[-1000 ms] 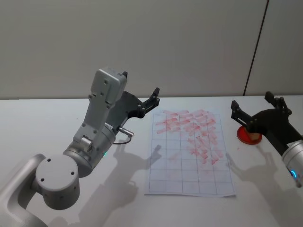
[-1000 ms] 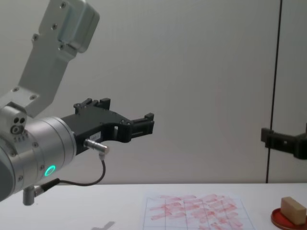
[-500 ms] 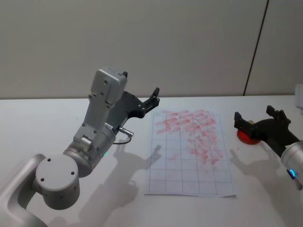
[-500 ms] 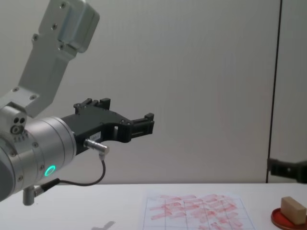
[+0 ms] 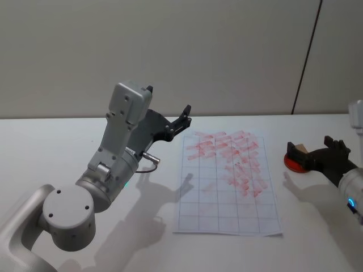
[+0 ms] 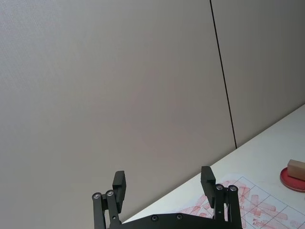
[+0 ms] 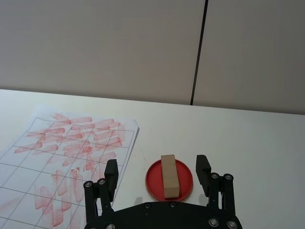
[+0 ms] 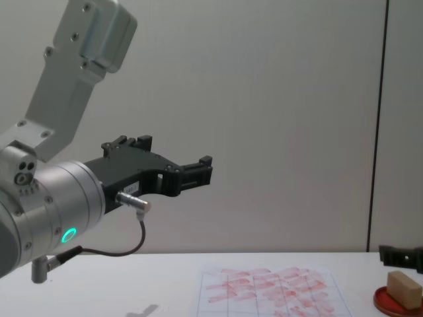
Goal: Use the one hand to pick up the stamp and affix it onto the A4 paper.
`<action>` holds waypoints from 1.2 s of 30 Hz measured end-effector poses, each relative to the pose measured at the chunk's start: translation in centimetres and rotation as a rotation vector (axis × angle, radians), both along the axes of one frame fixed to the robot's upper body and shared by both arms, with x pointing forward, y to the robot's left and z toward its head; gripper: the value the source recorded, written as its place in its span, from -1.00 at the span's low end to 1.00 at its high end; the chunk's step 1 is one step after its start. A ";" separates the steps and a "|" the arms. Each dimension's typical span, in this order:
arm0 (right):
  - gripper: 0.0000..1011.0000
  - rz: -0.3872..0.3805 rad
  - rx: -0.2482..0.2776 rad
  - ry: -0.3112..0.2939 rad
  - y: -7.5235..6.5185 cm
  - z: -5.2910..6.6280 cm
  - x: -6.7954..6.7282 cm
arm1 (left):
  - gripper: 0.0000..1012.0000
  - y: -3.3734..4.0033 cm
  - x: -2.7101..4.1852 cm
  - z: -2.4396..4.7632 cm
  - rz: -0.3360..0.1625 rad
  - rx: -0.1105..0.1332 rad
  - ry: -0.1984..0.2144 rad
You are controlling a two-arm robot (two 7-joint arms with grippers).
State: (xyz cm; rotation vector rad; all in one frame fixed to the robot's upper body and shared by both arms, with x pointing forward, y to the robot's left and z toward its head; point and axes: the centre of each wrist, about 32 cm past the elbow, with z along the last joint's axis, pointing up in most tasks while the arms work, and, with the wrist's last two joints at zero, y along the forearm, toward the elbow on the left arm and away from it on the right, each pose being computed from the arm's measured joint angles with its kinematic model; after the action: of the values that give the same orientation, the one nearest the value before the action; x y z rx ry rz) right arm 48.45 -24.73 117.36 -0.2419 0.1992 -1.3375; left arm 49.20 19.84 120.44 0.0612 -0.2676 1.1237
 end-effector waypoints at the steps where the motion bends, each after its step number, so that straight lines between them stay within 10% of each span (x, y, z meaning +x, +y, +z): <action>1: 0.98 -0.001 -0.001 0.004 0.0 -0.1 0.1 | 0.98 0.00 0.00 0.00 0.000 0.000 0.000; 21: 0.98 -0.003 -0.027 0.080 -0.1 -1.3 2.5 | 0.98 0.00 0.00 0.00 0.000 0.000 0.000; 36: 0.22 -0.009 -0.046 0.118 0.1 -1.8 3.6 | 0.98 0.00 0.00 0.00 0.000 0.000 0.000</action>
State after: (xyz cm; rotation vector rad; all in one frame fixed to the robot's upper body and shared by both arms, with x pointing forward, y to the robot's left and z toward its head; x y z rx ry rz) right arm 52.08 -24.60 115.52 -0.3589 0.2691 -1.3389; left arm 49.20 19.84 120.44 0.0612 -0.2676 1.1237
